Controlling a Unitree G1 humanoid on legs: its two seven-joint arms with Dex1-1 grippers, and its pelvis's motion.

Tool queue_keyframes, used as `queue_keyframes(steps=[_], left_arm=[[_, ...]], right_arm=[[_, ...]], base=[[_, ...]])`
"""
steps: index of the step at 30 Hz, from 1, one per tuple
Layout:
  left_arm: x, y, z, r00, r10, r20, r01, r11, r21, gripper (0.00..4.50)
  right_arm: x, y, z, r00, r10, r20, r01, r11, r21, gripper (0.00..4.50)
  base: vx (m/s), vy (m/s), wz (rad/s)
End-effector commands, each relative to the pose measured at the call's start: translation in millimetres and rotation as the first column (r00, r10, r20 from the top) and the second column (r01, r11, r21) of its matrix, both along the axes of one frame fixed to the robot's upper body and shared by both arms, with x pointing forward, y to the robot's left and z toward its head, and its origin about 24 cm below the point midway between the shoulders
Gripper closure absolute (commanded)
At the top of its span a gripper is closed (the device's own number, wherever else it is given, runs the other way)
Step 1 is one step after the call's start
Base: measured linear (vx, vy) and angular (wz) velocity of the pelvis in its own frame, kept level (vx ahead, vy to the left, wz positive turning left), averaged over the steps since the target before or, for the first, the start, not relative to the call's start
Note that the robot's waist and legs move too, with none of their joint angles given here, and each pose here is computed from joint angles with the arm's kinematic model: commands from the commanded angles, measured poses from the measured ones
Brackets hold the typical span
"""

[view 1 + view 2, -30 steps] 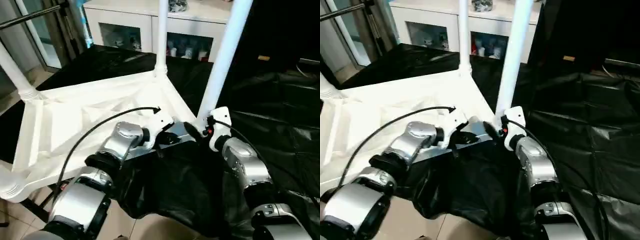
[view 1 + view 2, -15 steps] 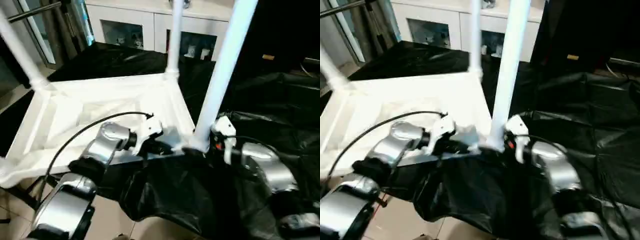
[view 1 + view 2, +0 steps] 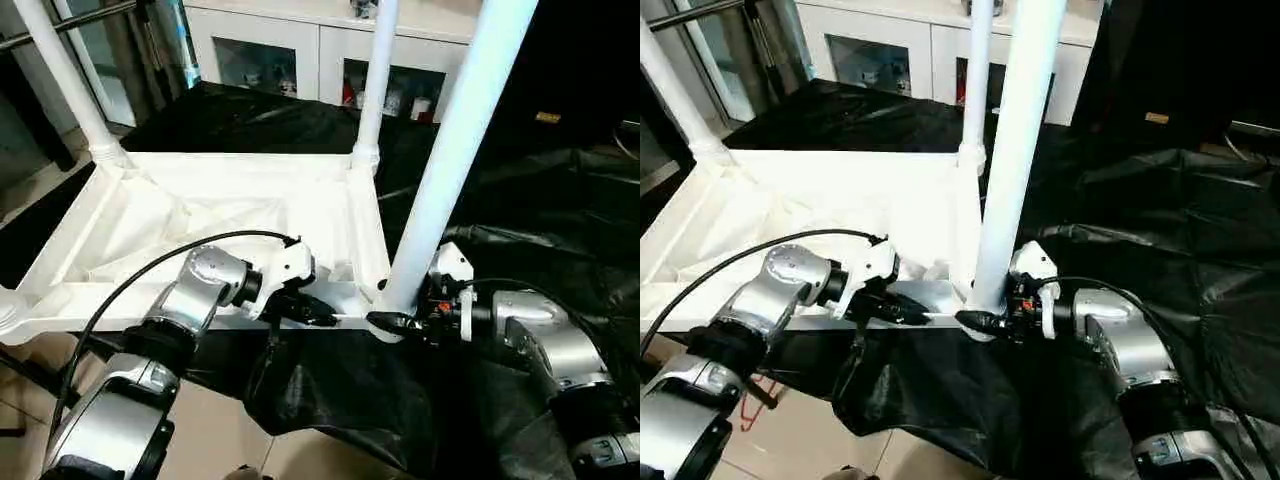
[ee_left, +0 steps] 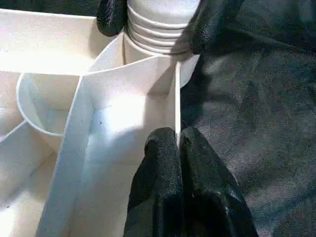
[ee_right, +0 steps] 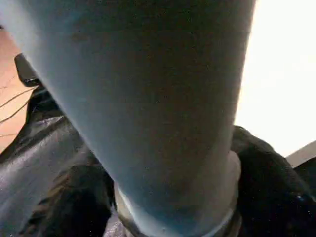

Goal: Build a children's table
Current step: Rotate leg to tighten

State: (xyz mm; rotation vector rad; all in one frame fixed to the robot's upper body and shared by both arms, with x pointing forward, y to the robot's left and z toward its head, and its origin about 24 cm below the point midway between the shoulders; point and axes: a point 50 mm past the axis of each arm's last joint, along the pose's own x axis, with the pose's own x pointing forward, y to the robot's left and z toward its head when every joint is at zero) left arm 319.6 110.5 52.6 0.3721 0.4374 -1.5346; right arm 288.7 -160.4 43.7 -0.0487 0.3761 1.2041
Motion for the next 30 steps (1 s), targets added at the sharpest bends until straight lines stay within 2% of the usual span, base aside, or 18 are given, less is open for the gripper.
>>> queue_keyframes(steps=[1, 2, 3, 4, 5, 6, 7, 8, 11, 12, 14, 18, 19, 21, 22, 25, 30], left_arm=[[4.4, -16.1, 7.5, 0.999, 0.023, 0.046, -0.021, 0.999, -0.043, 4.50], [10.2, -21.1, 7.2, 0.993, 0.098, 0.067, -0.095, 0.994, -0.045, 4.50], [10.2, -21.1, 7.2, 0.993, 0.098, 0.067, -0.095, 0.994, -0.045, 4.50], [17.6, -28.3, 8.5, 0.978, 0.192, 0.082, -0.188, 0.980, -0.062, 4.50], [17.6, -28.3, 8.5, 0.978, 0.192, 0.082, -0.188, 0.980, -0.062, 4.50], [21.7, -32.1, 9.2, 0.965, 0.246, 0.089, -0.241, 0.968, -0.065, 4.50], [28.2, -39.4, 10.6, 0.939, 0.329, 0.104, -0.322, 0.944, -0.075, 4.50], [28.2, -39.4, 10.6, 0.939, 0.329, 0.104, -0.322, 0.944, -0.075, 4.50], [32.8, -49.2, 13.1, 0.916, 0.388, 0.103, -0.378, 0.920, -0.098, 4.50], [35.6, -59.8, 15.9, 0.898, 0.427, 0.104, -0.415, 0.902, -0.120, 4.50], [37.1, -68.8, 19.1, 0.889, 0.446, 0.108, -0.431, 0.892, -0.139, 4.50], [35.4, -80.1, 22.5, 0.900, 0.423, 0.105, -0.404, 0.900, -0.164, 4.50], [34.7, -81.4, 23.0, 0.906, 0.411, 0.106, -0.391, 0.905, -0.168, 4.50], [33.2, -80.7, 22.9, 0.917, 0.384, 0.110, -0.363, 0.916, -0.173, 4.50], [32.3, -79.4, 22.7, 0.924, 0.367, 0.112, -0.345, 0.922, -0.176, 4.50], [30.6, -73.6, 20.8, 0.936, 0.334, 0.114, -0.313, 0.935, -0.169, 4.50], [21.6, -61.2, 17.6, 0.974, 0.206, 0.093, -0.190, 0.968, -0.161, 4.50]], right_arm=[[-8.8, 16.6, -8.9, 0.997, 0.073, -0.027, -0.072, 0.997, 0.019, 1.64], [-4.7, 19.0, -11.6, 1.000, 0.011, -0.011, -0.011, 1.000, 0.015, 1.64], [-4.7, 19.0, -11.6, 1.000, 0.011, -0.011, -0.011, 1.000, 0.015, 1.68], [3.7, 21.3, -17.4, 0.994, -0.106, 0.009, 0.106, 0.994, -0.016, 1.70], [3.7, 21.3, -17.4, 0.994, -0.106, 0.009, 0.106, 0.994, -0.016, 1.70], [8.5, 21.7, -21.7, 0.984, -0.175, 0.016, 0.176, 0.984, -0.043, 1.70], [16.4, 22.7, -29.3, 0.953, -0.300, 0.025, 0.301, 0.950, -0.085, 1.72], [16.4, 22.7, -29.3, 0.953, -0.300, 0.025, 0.301, 0.950, -0.085, 1.72], [24.6, 27.7, -33.7, 0.900, -0.436, 0.011, 0.436, 0.897, -0.079, 1.75], [31.1, 35.2, -37.1, 0.831, -0.556, -0.017, 0.554, 0.830, -0.066, 1.75], [32.7, 48.0, -39.0, 0.810, -0.585, -0.045, 0.583, 0.811, -0.049, 1.75], [31.3, 72.1, -35.5, 0.851, -0.526, -0.009, 0.526, 0.851, -0.013, 1.75], [30.7, 77.1, -33.8, 0.865, -0.501, -0.001, 0.501, 0.865, 0.001, 1.20], [29.6, 81.8, -31.0, 0.886, -0.464, -0.006, 0.464, 0.885, 0.030, 0.99], [29.8, 81.0, -30.0, 0.890, -0.455, -0.004, 0.455, 0.890, 0.032, 0.99], [29.3, 75.5, -28.3, 0.912, -0.409, 0.031, 0.409, 0.912, 0.013, 0.59], [23.5, 59.5, -20.9, 0.959, -0.275, 0.071, 0.274, 0.961, 0.025, 0.54]], base=[[0.000, 0.000, 0.00], [0.000, 0.000, 0.00], [0.000, 0.000, 0.00], [0.000, 0.000, 0.00], [0.000, 0.000, 0.00], [0.000, 0.000, 0.00], [0.000, 0.000, 0.00], [0.000, 0.000, 0.00], [0.000, 0.000, 0.00], [0.000, 0.000, 0.00], [0.000, 0.000, 0.00], [0.000, 0.000, 0.00], [0.000, 0.000, 0.00], [0.000, 0.000, 0.00], [0.000, 0.000, 0.00], [0.000, 0.000, 0.00], [0.000, 0.000, 0.00]])
